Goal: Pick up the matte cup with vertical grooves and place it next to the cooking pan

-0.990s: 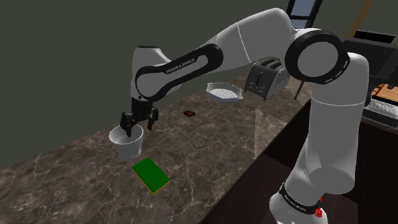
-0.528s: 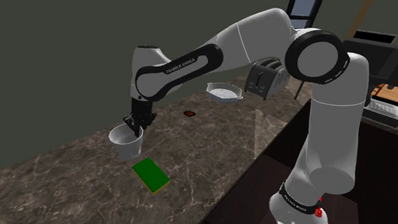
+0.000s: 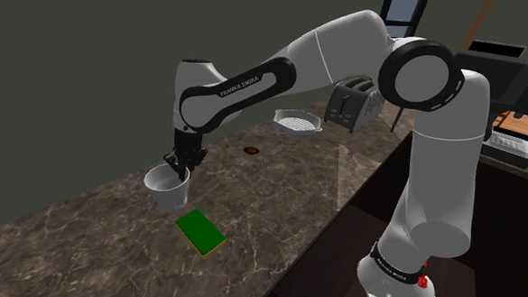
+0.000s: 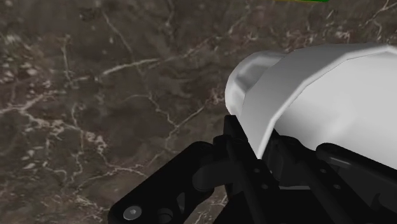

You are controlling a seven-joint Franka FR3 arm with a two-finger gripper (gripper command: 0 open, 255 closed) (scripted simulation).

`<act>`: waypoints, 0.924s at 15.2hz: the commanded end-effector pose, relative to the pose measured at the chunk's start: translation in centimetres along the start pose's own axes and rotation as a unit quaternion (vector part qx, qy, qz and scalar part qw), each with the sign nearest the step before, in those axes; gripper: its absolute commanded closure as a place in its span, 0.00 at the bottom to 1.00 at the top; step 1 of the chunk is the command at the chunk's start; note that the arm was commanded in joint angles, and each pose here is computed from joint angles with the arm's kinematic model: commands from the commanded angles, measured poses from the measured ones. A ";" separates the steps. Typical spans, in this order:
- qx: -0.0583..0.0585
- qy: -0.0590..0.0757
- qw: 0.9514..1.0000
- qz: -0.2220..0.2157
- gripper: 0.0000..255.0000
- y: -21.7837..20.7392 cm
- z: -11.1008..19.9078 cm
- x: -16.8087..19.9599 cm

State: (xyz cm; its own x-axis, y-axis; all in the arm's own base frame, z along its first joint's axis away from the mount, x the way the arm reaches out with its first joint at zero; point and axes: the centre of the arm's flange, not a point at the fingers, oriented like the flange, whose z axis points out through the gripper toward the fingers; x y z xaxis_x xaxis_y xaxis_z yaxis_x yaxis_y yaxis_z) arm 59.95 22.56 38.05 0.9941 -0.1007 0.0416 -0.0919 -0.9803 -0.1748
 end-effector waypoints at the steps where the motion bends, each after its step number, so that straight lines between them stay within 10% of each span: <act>1: 0.000 0.000 1.000 0.000 1.00 -0.2 -0.8 0.0; 14: 0.000 0.000 1.000 0.000 1.00 -1.4 -7.5 0.3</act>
State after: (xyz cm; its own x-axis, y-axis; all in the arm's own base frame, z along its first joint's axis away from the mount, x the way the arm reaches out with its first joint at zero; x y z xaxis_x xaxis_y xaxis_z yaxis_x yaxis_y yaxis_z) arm 59.87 22.65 45.04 0.9941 -0.1001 0.0409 -0.0915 -0.9804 -0.1747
